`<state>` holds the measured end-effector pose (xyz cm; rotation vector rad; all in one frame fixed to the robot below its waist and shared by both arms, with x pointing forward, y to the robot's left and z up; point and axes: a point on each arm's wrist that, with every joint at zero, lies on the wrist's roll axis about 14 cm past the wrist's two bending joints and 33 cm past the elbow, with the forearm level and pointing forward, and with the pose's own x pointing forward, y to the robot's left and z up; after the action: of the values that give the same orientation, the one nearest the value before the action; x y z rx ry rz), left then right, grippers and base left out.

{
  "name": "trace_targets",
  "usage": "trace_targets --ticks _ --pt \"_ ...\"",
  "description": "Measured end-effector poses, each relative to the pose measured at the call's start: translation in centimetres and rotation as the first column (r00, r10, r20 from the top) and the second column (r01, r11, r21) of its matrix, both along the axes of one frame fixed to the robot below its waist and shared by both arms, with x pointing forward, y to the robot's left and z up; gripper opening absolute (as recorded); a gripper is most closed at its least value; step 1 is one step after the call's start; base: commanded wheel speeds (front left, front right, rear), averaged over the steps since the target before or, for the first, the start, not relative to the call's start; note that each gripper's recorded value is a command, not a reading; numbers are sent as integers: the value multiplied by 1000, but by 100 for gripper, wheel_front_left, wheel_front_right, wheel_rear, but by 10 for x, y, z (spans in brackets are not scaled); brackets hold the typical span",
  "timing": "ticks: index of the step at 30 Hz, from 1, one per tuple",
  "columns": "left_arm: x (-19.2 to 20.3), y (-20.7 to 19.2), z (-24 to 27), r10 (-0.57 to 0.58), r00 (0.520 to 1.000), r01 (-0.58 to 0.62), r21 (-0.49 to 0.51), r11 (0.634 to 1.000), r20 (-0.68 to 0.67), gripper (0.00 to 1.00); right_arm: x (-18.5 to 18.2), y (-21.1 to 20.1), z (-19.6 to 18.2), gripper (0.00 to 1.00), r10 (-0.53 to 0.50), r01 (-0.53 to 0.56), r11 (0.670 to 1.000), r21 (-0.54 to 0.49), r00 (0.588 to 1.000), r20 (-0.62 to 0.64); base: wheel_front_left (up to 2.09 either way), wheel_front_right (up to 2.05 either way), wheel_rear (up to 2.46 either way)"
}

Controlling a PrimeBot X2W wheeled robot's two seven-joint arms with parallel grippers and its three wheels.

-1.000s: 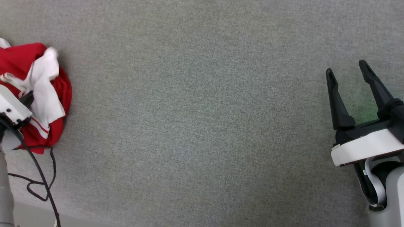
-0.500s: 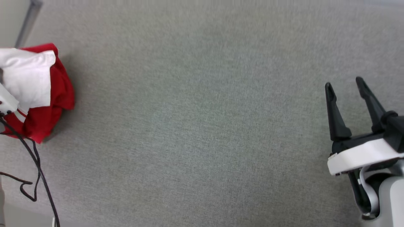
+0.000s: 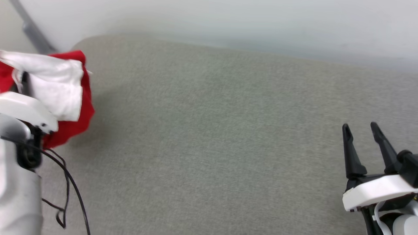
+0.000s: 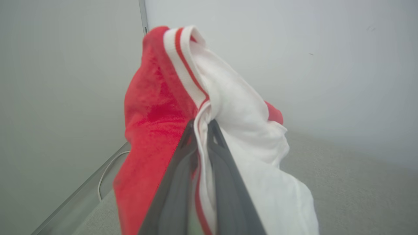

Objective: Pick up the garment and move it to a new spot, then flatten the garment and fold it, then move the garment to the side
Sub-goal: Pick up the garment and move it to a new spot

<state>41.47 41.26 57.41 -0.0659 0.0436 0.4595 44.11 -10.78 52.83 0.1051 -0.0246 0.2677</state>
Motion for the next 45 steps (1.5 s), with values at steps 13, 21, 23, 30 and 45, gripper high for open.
trace_targets --ticks 13,21,23,30,45 --pt "59 -186 -25 -449 893 449 -33 893 -18 0 -38 -66 10 100 -174 174 985 10 985 5 0 0 0" --pt "65 -318 -72 -725 679 714 -122 689 -116 0 -47 -101 -4 100 -273 273 962 11 962 -30 0 0 0" --pt "60 -349 -86 -781 610 766 -153 625 -134 0 -48 -106 -9 100 -287 288 958 13 957 -44 0 0 0" --pt "10 -434 -149 -908 328 874 -280 396 -261 0 -47 -121 -25 100 -332 334 943 7 940 -82 0 0 0" --pt "-26 -459 -149 -949 243 913 -283 294 -202 100 -37 -111 -25 100 -303 304 953 6 951 -67 0 0 0"
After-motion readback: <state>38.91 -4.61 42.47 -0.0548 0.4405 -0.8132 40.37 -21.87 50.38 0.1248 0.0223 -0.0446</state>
